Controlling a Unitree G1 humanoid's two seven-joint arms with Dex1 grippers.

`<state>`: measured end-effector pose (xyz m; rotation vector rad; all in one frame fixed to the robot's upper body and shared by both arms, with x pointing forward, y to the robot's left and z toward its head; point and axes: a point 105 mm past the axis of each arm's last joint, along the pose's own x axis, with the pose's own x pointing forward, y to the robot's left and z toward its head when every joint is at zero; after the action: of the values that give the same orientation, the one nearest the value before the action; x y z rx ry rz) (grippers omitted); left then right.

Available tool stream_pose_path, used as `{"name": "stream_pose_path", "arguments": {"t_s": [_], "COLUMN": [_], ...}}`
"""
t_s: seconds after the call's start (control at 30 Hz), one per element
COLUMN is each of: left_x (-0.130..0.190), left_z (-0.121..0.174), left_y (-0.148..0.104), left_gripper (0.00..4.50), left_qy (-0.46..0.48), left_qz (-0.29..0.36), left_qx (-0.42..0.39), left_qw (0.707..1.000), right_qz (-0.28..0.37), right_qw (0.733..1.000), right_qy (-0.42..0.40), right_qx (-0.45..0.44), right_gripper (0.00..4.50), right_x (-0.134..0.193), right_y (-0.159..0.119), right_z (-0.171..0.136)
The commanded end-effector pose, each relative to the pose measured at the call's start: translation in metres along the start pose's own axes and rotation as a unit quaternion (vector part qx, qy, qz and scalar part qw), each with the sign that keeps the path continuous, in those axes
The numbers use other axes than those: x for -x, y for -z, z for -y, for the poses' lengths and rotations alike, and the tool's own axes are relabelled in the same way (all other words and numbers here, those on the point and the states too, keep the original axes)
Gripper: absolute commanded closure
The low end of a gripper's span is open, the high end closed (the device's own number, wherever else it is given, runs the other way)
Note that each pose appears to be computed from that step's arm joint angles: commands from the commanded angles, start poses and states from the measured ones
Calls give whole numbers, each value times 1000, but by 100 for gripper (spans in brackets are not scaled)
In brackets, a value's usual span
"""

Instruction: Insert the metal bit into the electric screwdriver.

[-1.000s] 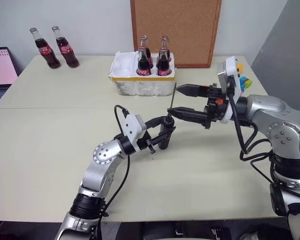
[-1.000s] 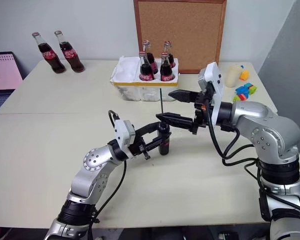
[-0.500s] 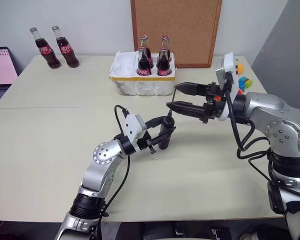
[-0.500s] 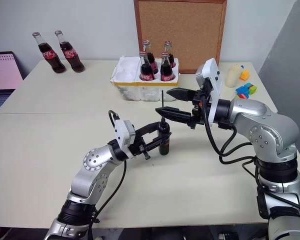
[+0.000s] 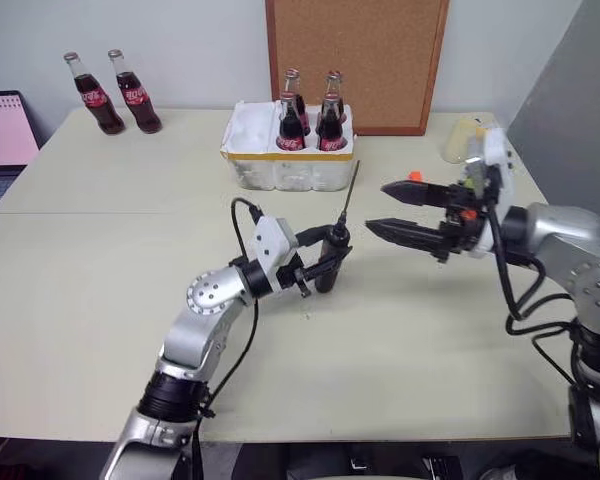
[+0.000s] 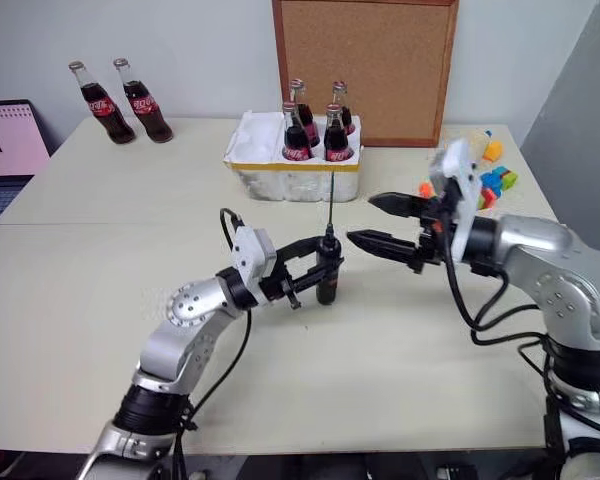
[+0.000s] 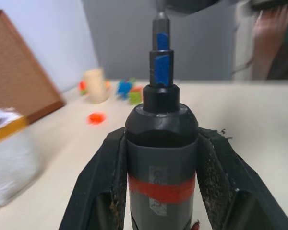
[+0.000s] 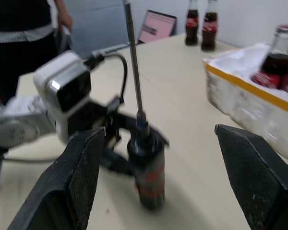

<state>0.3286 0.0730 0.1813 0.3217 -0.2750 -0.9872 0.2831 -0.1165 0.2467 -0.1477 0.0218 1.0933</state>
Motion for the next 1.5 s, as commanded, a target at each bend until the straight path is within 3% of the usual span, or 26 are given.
{"name": "stream_pose_path", "arguments": {"t_s": [0.03, 0.13, 0.4, 0.6, 0.8, 0.87, 1.0, 1.2, 1.33, 1.5], "left_x": [-5, -8, -2, -21, -34, -34, -33, -36, -28, 5], "left_z": [-30, -40, -36, -30, -24, -21, -17, -23, -56, -84], "left_y": [-26, -19, 42, 68, 83, 84, 81, 59, 26, -6], "left_gripper": [286, 286, 286, 286, 286, 230, 146, 14, 4, 4], "left_qy": [-14, 22, 185, 247, 267, 276, 283, 256, 178, 82], "left_qz": [-20, -93, -285, -325, -336, -336, -330, -299, -269, -202], "left_qx": [-101, -162, -233, -271, -296, -296, -287, -239, -194, -60], "left_qw": [995, 982, 911, 872, 853, 851, 854, 888, 926, 974], "right_qz": [0, -13, -115, -157, -167, -169, -168, -167, -164, -156], "right_qw": [999, 998, 986, 978, 975, 975, 975, 975, 975, 977], "right_qy": [-1, -1, 5, 16, 15, 14, 11, 12, 23, 40], "right_qx": [51, 65, 121, 137, 144, 146, 146, 147, 148, 140], "right_gripper": [70, 70, 70, 70, 70, 70, 70, 70, 70, 70], "right_x": [13, 17, 31, 39, 34, 34, 35, 36, 39, 43], "right_y": [-9, -6, 13, 26, 35, 36, 36, 36, 35, 36], "right_z": [-15, -24, -38, -37, -41, -42, -43, -42, -38, -33]}}
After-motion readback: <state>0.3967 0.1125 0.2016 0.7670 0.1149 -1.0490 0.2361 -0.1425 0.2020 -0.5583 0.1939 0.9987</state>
